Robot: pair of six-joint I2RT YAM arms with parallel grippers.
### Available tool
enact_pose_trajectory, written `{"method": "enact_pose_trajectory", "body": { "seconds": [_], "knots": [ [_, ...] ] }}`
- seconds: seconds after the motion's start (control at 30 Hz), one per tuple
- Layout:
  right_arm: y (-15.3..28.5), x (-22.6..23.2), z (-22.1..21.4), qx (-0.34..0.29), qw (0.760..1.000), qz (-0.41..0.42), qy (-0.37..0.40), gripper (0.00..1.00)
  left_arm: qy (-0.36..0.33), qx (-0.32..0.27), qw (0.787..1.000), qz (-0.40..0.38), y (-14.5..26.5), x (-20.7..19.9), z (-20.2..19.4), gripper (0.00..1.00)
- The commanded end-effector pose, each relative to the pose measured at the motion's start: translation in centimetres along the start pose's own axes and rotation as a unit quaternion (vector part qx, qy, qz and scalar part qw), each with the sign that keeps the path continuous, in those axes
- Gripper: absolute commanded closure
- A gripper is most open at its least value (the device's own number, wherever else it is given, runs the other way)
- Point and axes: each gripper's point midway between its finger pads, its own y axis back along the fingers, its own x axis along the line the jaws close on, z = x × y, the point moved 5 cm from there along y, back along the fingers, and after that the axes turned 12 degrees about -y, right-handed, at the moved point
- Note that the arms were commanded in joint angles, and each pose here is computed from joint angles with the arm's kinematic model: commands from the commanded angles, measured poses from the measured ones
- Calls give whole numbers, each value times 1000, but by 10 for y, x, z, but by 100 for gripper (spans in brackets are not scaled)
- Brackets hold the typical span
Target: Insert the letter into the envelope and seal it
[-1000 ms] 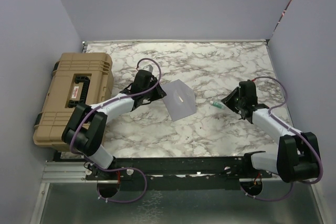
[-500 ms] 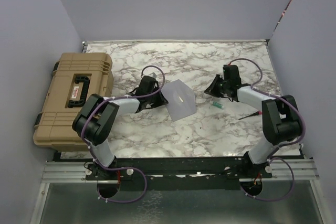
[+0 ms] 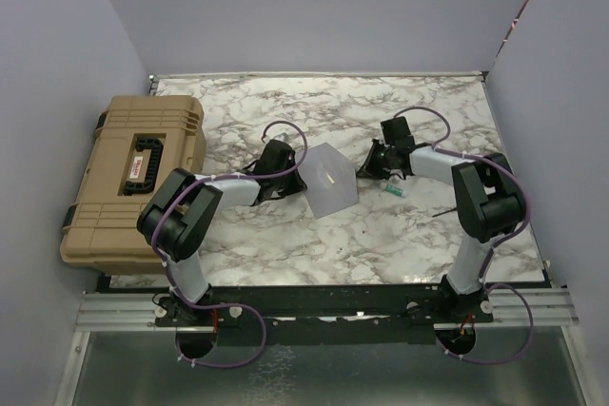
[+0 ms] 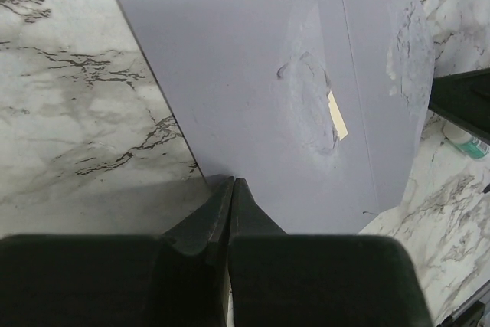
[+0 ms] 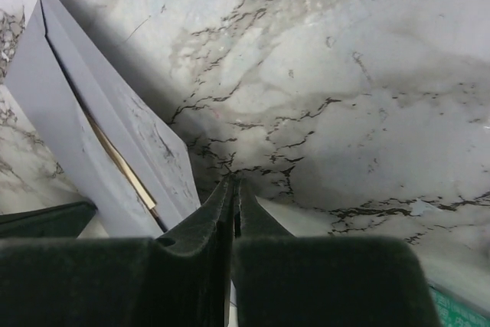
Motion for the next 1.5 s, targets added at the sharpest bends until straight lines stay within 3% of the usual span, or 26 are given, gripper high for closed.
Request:
{"method": "enact_pose_trajectory", "body": {
  "seconds": [0.0,0.27,0.6,0.8,1.0,1.17,1.27,1.47],
  "knots": [
    [0,14,-15,38,999,29,24,95,-26,40,996,73,-1,26,-22,100],
    [14,39,-33,74,979,172,74,95,-36,40,996,71,-1,23,-16,100],
    [-6,40,-47,105,975,186,62,94,-31,45,997,63,-2,20,-17,100],
    [-19,41,-53,112,980,150,65,94,-35,30,998,39,1,9,-3,100],
    [-28,32,-56,69,989,22,129,95,-21,1,1000,1,9,-10,24,100],
    [-34,18,-65,34,977,-67,198,95,-3,-59,998,-35,17,-23,74,98],
    [-35,15,-70,3,964,-101,246,93,-11,-53,995,-85,3,-33,90,92],
    [-34,11,-76,-24,945,-113,304,90,-45,-14,987,-154,-35,-41,89,90]
  ]
}}
